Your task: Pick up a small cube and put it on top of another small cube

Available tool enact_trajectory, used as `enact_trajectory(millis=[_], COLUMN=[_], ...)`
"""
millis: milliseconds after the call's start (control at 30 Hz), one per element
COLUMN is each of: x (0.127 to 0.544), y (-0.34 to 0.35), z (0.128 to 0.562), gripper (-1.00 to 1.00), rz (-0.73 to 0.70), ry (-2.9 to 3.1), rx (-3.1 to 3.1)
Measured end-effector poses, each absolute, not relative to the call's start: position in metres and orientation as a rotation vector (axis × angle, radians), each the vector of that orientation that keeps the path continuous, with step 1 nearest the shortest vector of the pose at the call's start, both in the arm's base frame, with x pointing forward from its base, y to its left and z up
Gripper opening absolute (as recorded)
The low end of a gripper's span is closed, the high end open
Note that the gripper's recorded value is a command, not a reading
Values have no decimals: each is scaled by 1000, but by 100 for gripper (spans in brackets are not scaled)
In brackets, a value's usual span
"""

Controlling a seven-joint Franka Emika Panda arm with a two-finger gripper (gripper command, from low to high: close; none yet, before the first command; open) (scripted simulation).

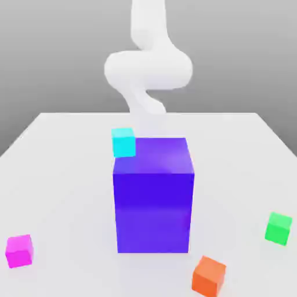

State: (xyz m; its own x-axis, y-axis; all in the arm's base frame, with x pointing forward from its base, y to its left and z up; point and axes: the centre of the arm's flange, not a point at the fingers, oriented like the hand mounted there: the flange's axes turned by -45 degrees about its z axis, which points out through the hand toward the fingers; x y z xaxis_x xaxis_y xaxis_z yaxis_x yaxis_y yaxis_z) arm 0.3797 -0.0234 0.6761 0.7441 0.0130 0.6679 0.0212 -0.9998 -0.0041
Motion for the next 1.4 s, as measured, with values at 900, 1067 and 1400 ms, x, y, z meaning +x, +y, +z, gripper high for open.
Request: enact_trajectory(millis=[900, 1067, 1400], x=[410, 396, 396], y=[-278, -290, -290], z=[213, 145, 153], gripper=[0, 0, -100], rz=[-62, -2, 1], ry=[-390, -413, -414], rx=[-3113, -3117, -3116])
